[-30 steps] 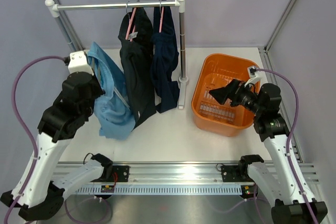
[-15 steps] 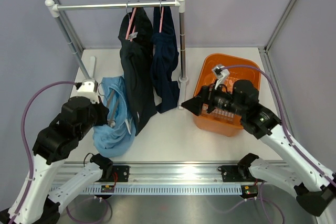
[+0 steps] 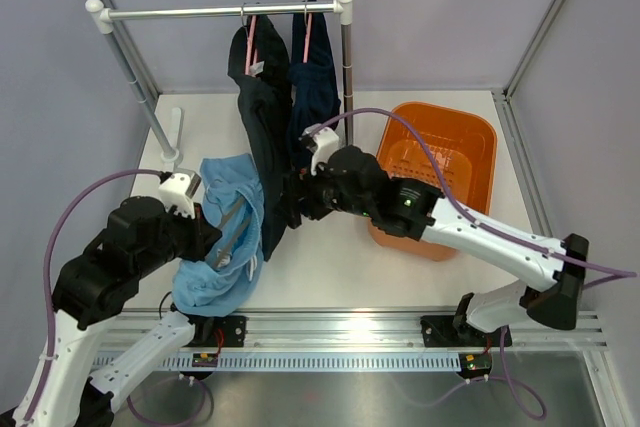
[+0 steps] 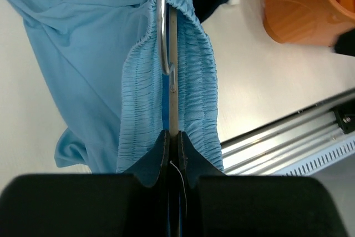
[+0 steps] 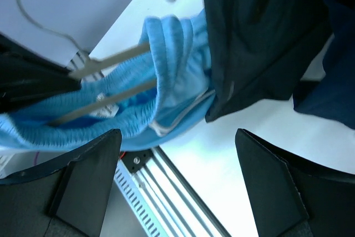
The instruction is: Remove the shorts from the hanger
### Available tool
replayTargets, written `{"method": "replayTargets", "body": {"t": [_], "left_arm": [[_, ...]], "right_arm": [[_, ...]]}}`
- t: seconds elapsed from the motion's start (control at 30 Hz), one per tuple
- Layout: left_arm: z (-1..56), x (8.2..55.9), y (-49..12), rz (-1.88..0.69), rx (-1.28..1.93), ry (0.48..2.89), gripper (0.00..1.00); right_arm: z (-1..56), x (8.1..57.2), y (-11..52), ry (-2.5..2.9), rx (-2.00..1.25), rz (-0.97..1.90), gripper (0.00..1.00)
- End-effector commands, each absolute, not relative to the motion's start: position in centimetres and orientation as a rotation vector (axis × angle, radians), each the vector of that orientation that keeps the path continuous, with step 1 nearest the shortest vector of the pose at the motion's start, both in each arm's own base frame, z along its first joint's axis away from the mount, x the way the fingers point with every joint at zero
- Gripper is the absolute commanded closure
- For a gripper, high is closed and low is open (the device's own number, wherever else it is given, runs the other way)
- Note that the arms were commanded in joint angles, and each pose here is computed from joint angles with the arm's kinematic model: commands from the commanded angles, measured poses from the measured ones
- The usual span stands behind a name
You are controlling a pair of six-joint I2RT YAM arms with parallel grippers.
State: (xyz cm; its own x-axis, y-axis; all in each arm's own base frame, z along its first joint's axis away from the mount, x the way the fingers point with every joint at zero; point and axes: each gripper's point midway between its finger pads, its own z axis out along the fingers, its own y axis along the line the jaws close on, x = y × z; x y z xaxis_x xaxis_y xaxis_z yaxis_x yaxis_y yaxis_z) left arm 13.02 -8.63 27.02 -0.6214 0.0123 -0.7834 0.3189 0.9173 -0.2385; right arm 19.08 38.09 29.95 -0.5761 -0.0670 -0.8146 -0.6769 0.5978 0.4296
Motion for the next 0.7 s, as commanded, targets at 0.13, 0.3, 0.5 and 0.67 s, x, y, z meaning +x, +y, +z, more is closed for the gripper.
{"method": "replayTargets", "body": {"t": [0.13, 0.3, 0.5, 0.67], "left_arm": [[30.8, 11.4, -11.2, -0.643, 0.402, 2.079, 1.00], [31.5, 11.0, -11.6, -0.685, 0.422, 2.053, 1.00], [32.1, 11.2, -11.7, -0.687, 0.427, 2.038, 1.00], [32.6, 11.1, -11.9, -0.699, 0.436, 2.027, 1.00]], "right_arm": [[31.2, 19.9, 41.9, 1.997, -0.591, 0.802, 0.10], [29.4, 19.7, 43.0, 2.044, -0.608, 0.710, 0.13], [28.1, 19.6, 42.8, 2.077, -0.605, 0.662, 0.17], [26.8, 20.0, 42.9, 2.103, -0.601, 0.618, 0.23]]}}
